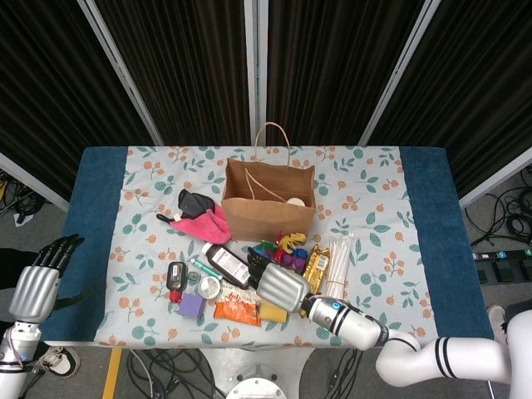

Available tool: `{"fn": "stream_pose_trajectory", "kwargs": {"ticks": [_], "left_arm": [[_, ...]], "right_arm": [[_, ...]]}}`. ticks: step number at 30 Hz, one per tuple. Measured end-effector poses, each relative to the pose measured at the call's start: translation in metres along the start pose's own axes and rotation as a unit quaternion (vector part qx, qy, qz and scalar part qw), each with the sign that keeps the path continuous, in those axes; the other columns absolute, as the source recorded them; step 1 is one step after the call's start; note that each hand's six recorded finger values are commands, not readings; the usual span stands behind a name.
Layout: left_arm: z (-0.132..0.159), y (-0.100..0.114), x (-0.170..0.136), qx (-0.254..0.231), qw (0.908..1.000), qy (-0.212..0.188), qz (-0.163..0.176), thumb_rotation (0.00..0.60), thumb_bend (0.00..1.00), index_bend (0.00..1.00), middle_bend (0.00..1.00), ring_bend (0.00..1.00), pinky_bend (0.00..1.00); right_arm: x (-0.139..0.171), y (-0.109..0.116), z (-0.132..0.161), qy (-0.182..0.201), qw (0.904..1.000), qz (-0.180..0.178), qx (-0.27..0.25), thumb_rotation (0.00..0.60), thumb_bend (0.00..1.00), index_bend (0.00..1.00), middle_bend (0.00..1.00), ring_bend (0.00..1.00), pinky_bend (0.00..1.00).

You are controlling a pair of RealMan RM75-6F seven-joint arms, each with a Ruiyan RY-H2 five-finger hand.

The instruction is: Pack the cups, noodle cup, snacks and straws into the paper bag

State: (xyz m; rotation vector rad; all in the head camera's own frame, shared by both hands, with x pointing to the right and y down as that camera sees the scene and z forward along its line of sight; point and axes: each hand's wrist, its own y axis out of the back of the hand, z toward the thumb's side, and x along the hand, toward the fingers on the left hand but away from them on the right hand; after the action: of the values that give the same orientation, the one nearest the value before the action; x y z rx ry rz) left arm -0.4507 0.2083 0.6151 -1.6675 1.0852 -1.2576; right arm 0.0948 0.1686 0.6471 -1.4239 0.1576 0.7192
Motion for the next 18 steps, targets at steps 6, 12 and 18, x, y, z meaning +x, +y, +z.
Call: {"fn": "stream_pose_trajectory", "kwargs": {"ticks": [6, 12, 18], "left_arm": [[-0.003, -0.001, 0.000, 0.004, 1.0000, 0.001, 0.002, 0.600, 0.10, 0.18, 0.22, 0.15, 0.21], [-0.008, 0.000, 0.001, 0.001, 1.0000, 0.008, 0.003, 0.600, 0.10, 0.18, 0.22, 0.15, 0.21], [-0.011, 0.000, 0.002, -0.004, 0.9999, 0.011, 0.004, 0.600, 0.10, 0.18, 0.22, 0.15, 0.21]], "right_arm": [[-0.017, -0.007, 0.011, 0.007, 0.9999, 0.009, -0.006, 0.600, 0.00, 0.28, 0.22, 0.09, 0.00], [-0.027, -0.013, 0.015, 0.008, 0.9998, 0.019, -0.007, 0.600, 0.01, 0.34, 0.28, 0.15, 0.00], [-0.032, -0.014, 0.015, -0.002, 0.9998, 0.016, -0.007, 0.600, 0.08, 0.63, 0.48, 0.35, 0.01]]}}
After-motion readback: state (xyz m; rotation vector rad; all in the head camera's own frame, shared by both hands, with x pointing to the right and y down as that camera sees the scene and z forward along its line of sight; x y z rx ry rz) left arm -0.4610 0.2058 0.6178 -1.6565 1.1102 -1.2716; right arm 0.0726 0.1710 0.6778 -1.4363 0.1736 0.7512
